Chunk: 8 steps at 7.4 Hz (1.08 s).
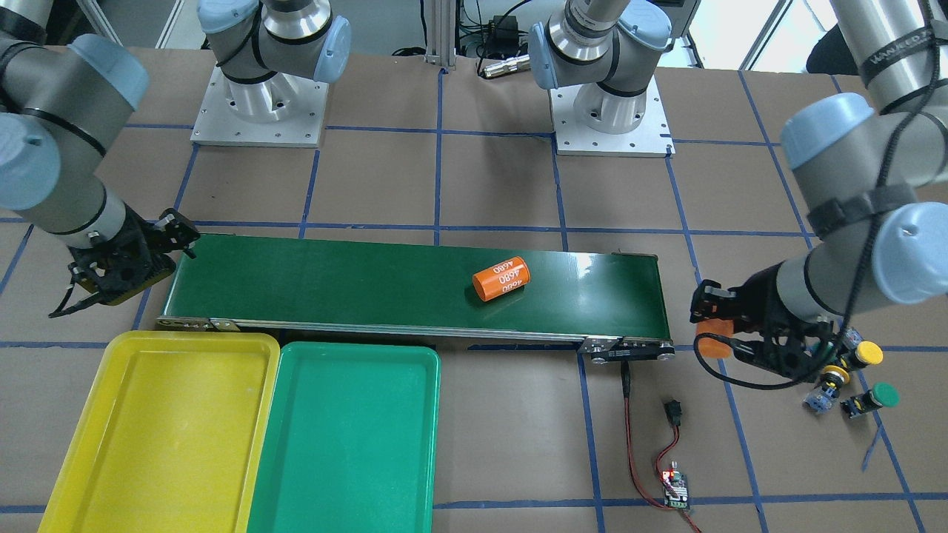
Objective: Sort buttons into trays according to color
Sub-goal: 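Carry the second orange cylinder onto the belt while the right arm moves aside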
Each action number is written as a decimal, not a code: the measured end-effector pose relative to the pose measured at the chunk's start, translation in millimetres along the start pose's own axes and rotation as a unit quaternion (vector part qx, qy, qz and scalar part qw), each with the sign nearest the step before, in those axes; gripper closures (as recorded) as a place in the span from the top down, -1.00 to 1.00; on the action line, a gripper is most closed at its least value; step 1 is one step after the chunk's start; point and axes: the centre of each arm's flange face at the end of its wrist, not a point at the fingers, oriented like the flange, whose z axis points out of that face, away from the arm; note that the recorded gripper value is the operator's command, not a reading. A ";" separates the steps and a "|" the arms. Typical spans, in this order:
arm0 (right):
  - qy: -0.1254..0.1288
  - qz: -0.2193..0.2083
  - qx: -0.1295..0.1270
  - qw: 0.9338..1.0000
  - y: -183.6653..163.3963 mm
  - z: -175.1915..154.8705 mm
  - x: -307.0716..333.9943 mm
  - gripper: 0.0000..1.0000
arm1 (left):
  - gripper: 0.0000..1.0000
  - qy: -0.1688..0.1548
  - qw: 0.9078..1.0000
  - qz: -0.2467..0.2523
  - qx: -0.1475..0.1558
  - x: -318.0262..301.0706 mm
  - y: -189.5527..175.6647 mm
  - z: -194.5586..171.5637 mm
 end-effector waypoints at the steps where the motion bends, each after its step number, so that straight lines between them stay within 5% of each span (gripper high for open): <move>1: -0.004 -0.028 0.004 1.000 18.8 8.5 27.0 1.00 | -1.00 -0.002 1.000 -0.022 0.001 26.0 12.5 13.4; 4: -0.014 -0.091 0.009 0.996 54.4 41.4 85.3 1.00 | -1.00 -0.026 0.998 -0.034 0.039 92.9 23.2 48.4; 6: 0.021 -0.147 0.031 0.988 53.8 30.5 94.8 1.00 | -1.00 -0.028 0.998 0.039 0.032 111.4 38.1 67.5; 8: 0.045 -0.211 0.082 0.973 46.5 9.2 87.0 1.00 | -1.00 -0.032 0.990 0.130 0.031 117.5 52.3 88.8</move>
